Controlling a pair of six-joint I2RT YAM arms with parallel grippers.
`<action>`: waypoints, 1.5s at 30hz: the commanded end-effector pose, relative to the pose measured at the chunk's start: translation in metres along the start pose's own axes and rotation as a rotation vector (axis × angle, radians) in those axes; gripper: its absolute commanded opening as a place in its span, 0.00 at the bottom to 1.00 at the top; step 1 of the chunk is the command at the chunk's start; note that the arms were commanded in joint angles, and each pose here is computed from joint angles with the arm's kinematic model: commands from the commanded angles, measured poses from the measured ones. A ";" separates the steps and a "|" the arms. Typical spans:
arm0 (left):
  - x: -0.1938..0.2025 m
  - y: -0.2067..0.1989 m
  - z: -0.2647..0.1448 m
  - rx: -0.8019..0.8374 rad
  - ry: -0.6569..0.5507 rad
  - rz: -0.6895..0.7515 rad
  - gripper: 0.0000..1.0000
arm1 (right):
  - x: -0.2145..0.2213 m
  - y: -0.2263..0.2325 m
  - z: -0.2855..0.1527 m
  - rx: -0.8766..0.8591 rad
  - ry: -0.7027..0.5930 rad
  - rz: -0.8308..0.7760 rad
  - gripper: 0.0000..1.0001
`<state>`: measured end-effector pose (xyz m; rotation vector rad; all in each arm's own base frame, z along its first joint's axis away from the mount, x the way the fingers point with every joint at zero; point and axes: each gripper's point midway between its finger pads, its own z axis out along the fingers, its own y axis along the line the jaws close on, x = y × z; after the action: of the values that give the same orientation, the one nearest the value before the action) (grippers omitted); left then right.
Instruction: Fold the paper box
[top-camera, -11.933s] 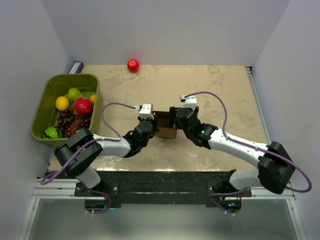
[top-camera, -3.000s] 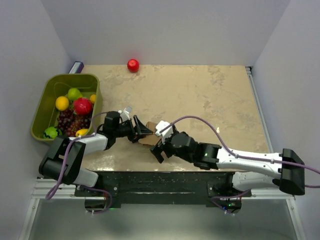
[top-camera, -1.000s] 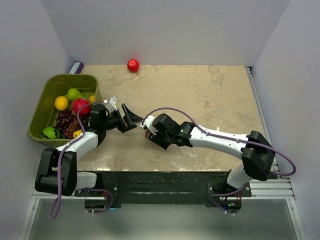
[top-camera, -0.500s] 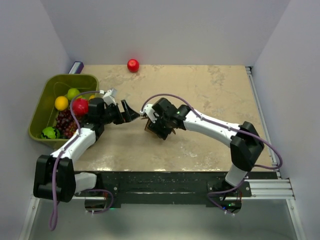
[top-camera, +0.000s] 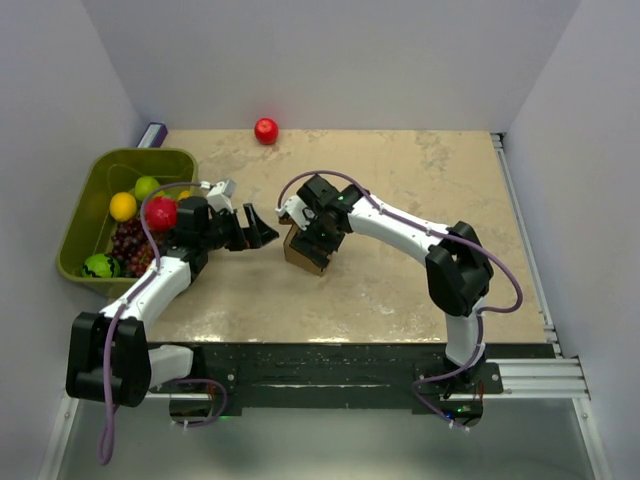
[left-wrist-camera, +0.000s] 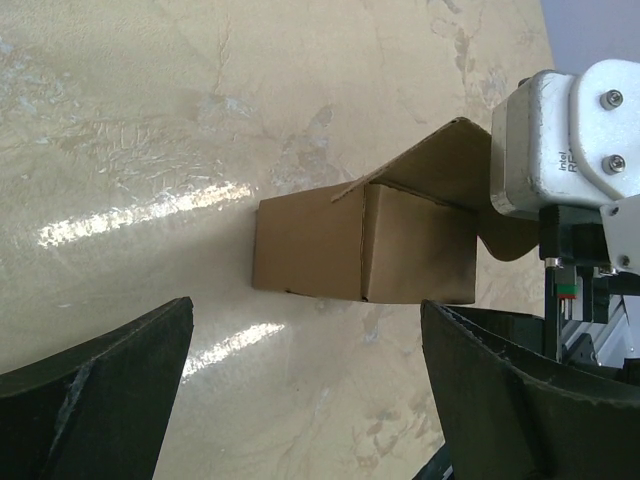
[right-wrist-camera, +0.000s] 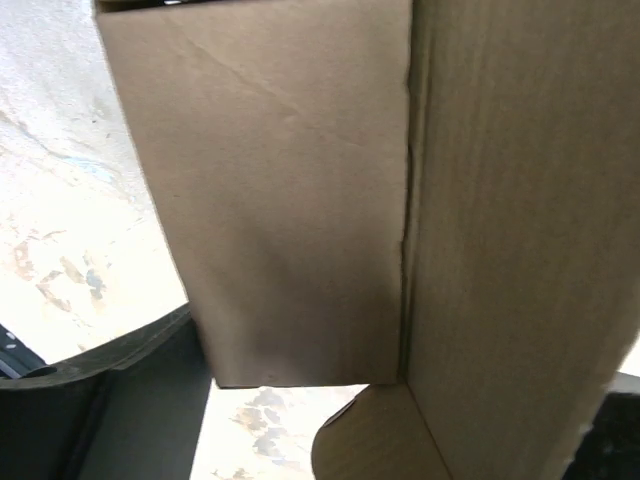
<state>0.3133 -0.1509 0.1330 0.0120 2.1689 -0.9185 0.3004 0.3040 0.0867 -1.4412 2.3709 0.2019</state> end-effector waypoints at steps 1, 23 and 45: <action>-0.020 -0.011 -0.002 0.037 -0.044 0.070 1.00 | 0.015 0.004 0.007 -0.026 0.062 -0.023 0.86; -0.047 -0.031 0.020 0.007 -0.060 0.316 1.00 | -0.016 -0.007 -0.020 0.055 -0.142 -0.013 0.88; -0.028 -0.032 0.059 -0.075 0.011 0.473 0.57 | -0.020 -0.010 -0.037 0.096 -0.191 0.069 0.94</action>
<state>0.3520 -0.1975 0.1358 0.4555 2.1252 -0.6173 0.3057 0.3000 0.0956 -1.3559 2.3035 0.2072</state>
